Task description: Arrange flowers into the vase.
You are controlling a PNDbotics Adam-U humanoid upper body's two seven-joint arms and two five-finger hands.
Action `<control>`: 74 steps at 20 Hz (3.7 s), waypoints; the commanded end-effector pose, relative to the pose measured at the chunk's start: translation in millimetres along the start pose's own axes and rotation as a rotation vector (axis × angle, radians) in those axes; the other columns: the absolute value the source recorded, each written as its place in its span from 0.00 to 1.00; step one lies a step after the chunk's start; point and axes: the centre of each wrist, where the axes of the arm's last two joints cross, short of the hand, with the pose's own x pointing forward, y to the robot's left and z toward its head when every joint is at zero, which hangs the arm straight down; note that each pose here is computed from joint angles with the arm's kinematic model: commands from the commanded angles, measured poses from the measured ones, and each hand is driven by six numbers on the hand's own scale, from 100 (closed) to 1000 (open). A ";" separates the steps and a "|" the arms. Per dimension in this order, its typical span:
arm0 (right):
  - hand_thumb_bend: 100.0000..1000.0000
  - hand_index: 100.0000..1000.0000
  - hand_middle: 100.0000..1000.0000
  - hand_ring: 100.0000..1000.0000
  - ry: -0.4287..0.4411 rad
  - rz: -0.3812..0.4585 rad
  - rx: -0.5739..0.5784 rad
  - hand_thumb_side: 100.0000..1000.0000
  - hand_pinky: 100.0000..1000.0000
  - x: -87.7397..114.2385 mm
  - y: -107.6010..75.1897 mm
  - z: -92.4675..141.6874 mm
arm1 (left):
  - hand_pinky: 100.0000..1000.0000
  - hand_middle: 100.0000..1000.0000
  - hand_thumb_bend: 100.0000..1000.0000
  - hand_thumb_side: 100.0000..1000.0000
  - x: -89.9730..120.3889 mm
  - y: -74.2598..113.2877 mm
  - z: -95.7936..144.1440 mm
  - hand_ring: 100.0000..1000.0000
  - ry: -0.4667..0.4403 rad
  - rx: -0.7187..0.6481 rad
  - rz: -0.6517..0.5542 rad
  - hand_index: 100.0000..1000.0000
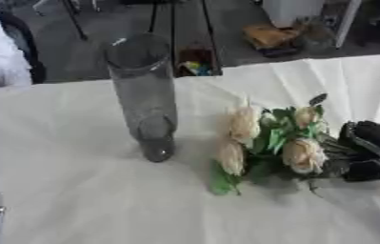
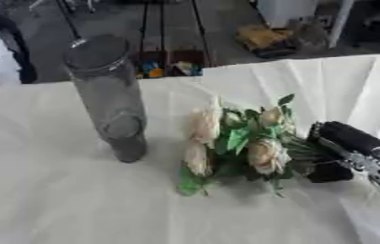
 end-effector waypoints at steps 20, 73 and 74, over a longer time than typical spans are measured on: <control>0.00 0.00 0.00 0.00 -0.009 -0.350 -0.457 0.68 0.00 16.6 -48.1 -1.6 | 0.70 0.86 0.08 1.00 4.7 -1.4 -6.6 0.78 -0.019 -0.020 0.003 0.93; 0.00 0.00 0.00 0.00 -0.626 -1.135 -0.803 0.61 0.00 129.7 -233.8 -20.3 | 0.70 0.86 0.06 1.00 5.1 -4.0 -4.7 0.78 -0.006 -0.073 0.018 0.93; 0.00 0.00 0.00 0.00 -0.634 -1.140 -0.809 0.61 0.00 130.3 -234.8 -21.2 | 0.70 0.86 0.06 1.00 5.2 -4.2 -4.9 0.78 -0.006 -0.075 0.018 0.93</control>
